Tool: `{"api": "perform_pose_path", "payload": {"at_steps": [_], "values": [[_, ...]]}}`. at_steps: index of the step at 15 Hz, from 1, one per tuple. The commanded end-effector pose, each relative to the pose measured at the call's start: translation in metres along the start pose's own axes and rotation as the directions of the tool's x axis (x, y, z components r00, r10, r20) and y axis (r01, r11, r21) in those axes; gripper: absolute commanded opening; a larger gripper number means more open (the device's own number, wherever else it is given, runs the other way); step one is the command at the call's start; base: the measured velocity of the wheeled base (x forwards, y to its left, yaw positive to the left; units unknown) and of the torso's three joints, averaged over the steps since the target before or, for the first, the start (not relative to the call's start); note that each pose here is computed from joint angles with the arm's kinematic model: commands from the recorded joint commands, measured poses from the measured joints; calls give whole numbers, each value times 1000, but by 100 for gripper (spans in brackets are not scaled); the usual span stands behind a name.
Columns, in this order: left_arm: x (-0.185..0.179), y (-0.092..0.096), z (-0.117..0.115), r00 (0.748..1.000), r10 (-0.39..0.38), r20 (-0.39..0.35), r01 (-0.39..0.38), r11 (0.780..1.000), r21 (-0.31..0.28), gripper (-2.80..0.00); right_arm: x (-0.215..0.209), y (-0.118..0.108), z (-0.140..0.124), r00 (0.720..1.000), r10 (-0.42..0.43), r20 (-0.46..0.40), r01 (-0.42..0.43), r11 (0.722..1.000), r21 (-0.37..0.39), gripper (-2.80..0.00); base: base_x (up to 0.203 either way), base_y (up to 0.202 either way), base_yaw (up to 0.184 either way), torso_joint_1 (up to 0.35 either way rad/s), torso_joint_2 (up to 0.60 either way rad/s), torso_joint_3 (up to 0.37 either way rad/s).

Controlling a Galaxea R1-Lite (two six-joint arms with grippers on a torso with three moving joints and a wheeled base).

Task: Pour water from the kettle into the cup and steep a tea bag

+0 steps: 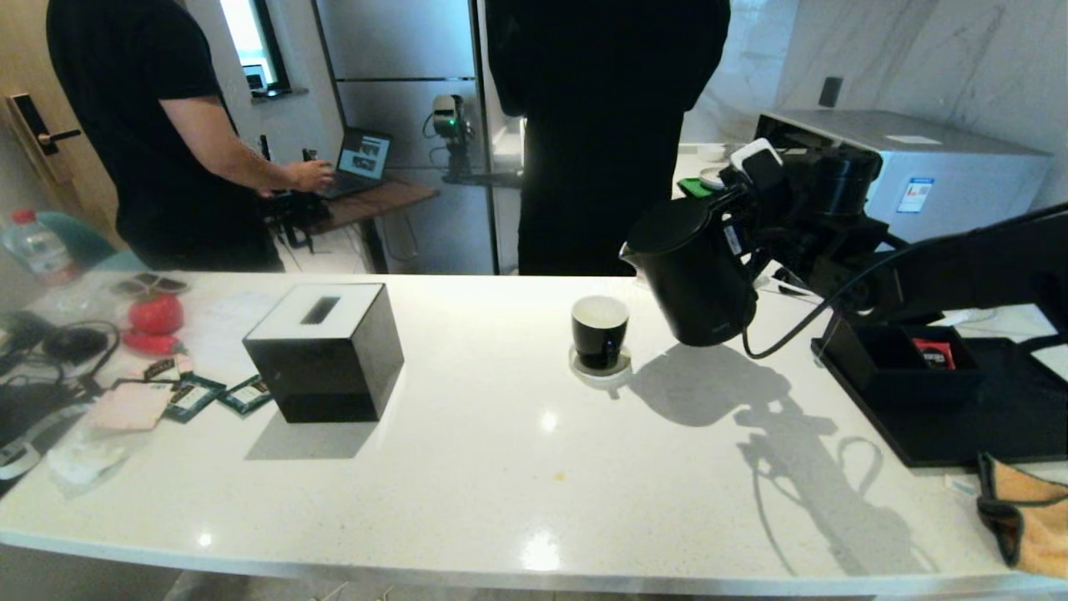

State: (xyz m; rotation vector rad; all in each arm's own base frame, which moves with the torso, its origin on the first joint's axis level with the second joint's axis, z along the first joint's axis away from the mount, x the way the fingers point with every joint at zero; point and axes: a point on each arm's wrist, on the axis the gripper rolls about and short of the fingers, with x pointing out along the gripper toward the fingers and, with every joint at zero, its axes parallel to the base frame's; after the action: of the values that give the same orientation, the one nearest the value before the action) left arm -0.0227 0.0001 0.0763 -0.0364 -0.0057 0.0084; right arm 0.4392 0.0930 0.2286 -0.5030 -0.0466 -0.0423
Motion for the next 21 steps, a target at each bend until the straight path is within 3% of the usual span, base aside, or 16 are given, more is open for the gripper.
{"api": "perform_pose_path", "payload": {"at_steps": [1,7,11,17,21], "values": [[0,0,0,1000,1,0,-1,1000,0,-280,-5,-9,3,999,-40,-25,42,997,63,-280,0,0,0,0,0,0],[0,0,0,1000,1,0,-1,1000,0,-280,-19,-36,-4,990,-80,-115,104,970,220,-280,0,0,0,0,0,0],[0,0,0,1000,1,-1,-1,1000,0,-280,-38,-80,-18,971,-160,-176,206,937,281,-280,0,0,0,0,0,0],[0,0,0,1000,1,1,-1,1000,0,-280,-64,-148,-30,919,-301,-254,378,854,356,-280,0,0,0,0,0,0],[0,0,0,1000,1,-1,-1,1000,0,-280,-82,-191,-39,866,-400,-300,492,788,371,-280,0,0,0,0,0,0]]}}
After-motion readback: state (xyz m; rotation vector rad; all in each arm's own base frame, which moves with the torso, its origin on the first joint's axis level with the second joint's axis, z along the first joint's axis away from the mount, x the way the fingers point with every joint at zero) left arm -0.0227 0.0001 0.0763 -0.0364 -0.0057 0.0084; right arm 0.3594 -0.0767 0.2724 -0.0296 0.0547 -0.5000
